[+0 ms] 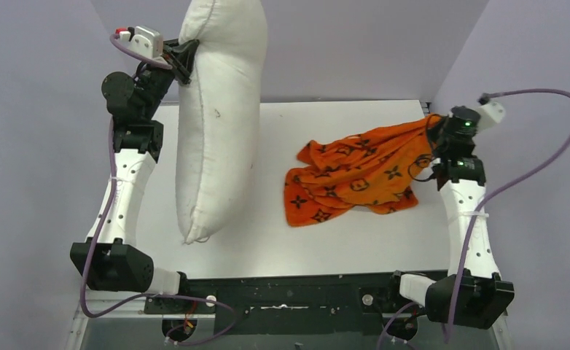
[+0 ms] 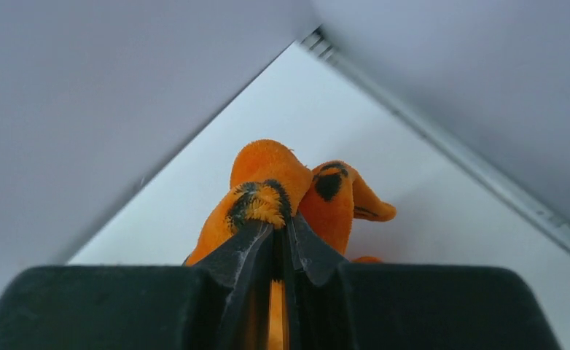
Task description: Remove the pillowcase from the pillow
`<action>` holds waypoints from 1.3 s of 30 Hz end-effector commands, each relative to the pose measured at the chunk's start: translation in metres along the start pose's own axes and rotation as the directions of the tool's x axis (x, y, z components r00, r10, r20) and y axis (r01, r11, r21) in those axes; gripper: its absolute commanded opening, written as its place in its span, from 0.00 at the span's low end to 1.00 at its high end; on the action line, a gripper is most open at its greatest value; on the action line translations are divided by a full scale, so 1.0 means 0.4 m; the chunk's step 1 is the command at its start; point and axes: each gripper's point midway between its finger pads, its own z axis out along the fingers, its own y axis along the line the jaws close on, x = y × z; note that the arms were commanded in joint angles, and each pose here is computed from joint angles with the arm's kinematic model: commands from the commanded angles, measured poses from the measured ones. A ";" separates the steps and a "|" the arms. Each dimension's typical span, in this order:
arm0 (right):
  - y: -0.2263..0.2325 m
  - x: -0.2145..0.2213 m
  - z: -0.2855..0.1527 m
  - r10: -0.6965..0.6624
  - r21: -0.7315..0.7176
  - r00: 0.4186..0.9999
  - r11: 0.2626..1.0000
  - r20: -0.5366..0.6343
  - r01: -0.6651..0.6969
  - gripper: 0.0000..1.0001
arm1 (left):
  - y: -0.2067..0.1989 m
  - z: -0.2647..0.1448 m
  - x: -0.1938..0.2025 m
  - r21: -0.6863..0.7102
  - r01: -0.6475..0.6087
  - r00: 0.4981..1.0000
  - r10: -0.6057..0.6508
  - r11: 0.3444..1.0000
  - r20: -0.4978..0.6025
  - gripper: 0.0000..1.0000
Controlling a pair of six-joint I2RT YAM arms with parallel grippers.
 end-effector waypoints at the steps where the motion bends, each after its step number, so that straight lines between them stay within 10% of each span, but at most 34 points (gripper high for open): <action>1: -0.070 -0.194 -0.038 0.093 0.003 0.985 0.996 0.147 -0.094 0.06 | -0.028 -0.044 -0.224 -0.019 -0.174 0.960 0.174 0.984 0.220 0.00; 8: -0.097 -0.112 0.051 0.041 0.061 0.998 0.997 0.049 -0.044 0.13 | -0.008 -0.054 -0.239 -0.076 -0.150 0.971 0.161 0.986 0.177 0.00; 11: -0.076 -0.008 0.097 -0.006 0.011 0.998 1.000 -0.066 0.007 0.70 | 0.005 -0.052 -0.241 -0.109 -0.119 0.982 0.133 0.987 0.134 0.00; 15: -0.035 0.089 0.098 -0.085 0.045 0.991 0.995 -0.106 0.090 0.99 | 0.027 -0.040 -0.230 -0.202 -0.174 0.983 0.183 0.964 0.024 0.00; 21: 0.036 0.154 0.074 -0.129 0.014 0.985 0.991 -0.112 0.131 1.00 | 0.031 -0.011 -0.149 -0.290 -0.325 0.928 0.246 0.900 -0.279 0.00; 30: 0.032 0.158 0.043 -0.140 -0.003 0.984 0.990 -0.113 0.140 1.00 | 0.028 -0.039 0.188 -0.160 -0.705 0.545 0.384 0.691 -0.745 0.00; 39: 0.024 0.127 0.000 -0.158 -0.013 0.983 0.988 -0.090 0.157 1.00 | 0.190 -0.110 0.058 -0.374 -0.666 0.674 0.307 0.645 -0.671 0.00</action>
